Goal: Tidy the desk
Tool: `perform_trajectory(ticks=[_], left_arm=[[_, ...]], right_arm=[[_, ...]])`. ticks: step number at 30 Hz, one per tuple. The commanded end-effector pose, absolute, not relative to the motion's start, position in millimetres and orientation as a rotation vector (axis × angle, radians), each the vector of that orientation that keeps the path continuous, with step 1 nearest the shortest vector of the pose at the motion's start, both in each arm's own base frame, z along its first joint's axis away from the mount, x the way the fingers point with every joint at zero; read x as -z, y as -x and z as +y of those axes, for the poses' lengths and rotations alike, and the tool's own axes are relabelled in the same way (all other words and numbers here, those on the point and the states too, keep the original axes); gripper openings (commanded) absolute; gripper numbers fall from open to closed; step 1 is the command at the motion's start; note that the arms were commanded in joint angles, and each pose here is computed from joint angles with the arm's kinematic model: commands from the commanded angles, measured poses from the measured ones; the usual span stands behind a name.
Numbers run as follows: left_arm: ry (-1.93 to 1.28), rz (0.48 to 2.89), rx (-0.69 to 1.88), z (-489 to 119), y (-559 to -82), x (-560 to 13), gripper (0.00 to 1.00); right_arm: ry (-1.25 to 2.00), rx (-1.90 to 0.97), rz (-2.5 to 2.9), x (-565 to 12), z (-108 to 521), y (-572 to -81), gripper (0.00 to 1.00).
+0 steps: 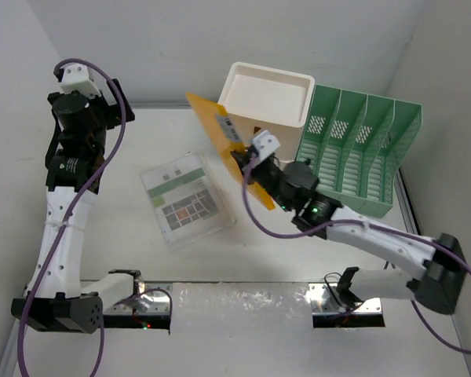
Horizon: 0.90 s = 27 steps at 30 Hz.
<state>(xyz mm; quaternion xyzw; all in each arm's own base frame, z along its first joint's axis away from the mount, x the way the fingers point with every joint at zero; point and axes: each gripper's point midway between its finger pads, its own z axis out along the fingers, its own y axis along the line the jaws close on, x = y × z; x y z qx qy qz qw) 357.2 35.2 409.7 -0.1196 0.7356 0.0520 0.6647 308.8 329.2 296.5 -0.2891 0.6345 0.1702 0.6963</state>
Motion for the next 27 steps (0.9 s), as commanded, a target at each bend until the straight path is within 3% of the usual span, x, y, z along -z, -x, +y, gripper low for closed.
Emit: perform_trajectory(ticks=[1,5,9,12,20,27], left_arm=[[0.300,1.633,-0.082,35,-365,-407,1.00],[0.270,1.691,-0.126,37,-373,-371,1.00],[0.213,1.774,-0.200,47,-373,-332,1.00],[0.153,1.847,-0.195,42,-373,-299,1.00],[0.139,1.913,-0.212,43,-372,-261,1.00],[0.140,1.908,-0.211,43,-369,-262,1.00]], right_arm=[[0.486,-0.622,1.137,-409,300,-260,0.00],[0.351,-0.503,1.036,-444,234,-244,0.00],[-0.030,-0.225,0.888,-470,121,-234,0.00],[-0.140,0.047,0.797,-469,68,-221,0.00],[-0.150,0.339,0.853,-449,43,-241,0.00],[-0.168,0.319,0.898,-442,26,-289,0.00]])
